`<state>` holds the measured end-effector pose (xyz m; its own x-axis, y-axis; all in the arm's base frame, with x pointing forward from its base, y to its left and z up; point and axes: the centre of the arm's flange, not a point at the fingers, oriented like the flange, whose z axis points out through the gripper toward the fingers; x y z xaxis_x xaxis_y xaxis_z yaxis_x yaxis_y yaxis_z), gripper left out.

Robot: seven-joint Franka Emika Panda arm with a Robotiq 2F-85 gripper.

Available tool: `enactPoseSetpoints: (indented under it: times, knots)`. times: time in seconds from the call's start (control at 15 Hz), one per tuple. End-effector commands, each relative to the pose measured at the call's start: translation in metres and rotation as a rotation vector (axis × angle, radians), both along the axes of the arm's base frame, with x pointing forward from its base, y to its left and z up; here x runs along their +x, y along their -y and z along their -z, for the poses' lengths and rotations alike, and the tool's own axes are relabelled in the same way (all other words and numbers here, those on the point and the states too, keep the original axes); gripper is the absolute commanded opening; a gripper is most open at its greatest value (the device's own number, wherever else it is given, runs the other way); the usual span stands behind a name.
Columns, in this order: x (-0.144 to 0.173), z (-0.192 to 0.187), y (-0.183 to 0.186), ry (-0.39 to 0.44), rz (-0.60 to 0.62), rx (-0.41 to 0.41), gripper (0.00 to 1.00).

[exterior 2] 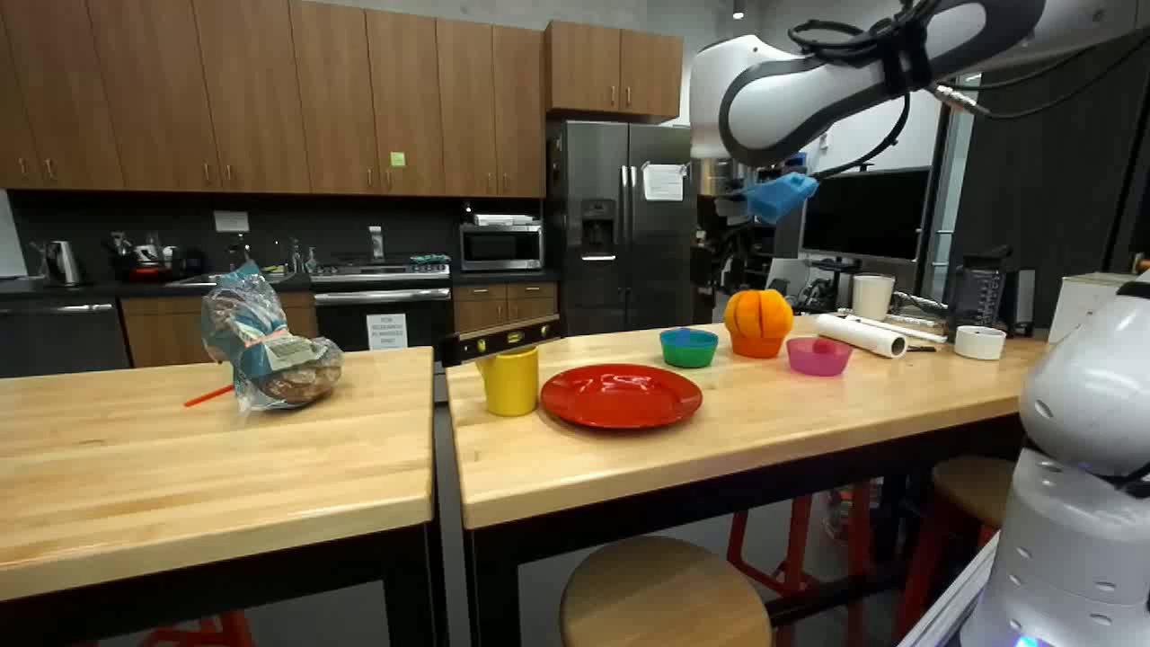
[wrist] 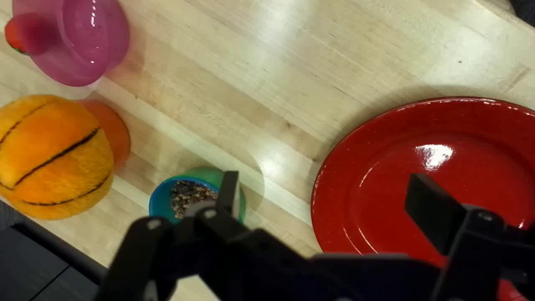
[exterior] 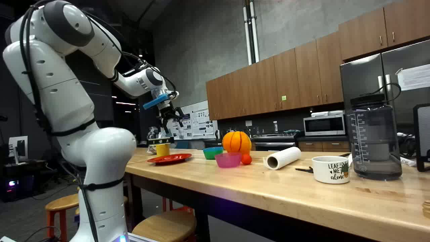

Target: Lift the blue and green bowl, pour some of its content into the purple bowl and then put it back on the table

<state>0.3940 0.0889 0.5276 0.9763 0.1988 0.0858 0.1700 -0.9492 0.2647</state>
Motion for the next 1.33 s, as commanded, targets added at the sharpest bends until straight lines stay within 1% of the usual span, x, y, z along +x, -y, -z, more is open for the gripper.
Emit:
enactPoseSetpoints:
  times: [0.0,0.33,0.67,1.0,1.27]
  knots:
    - [0.000,0.000,0.000,0.000,0.000,0.000,1.00]
    - [0.000,0.000,0.000,0.000,0.000,0.000,1.00]
    - [0.007,0.002,0.007,0.004,0.035,0.009,1.00]
    - [0.020,0.009,0.033,0.008,0.146,0.045,1.00]
    - [0.032,0.012,0.058,0.046,0.300,0.082,1.00]
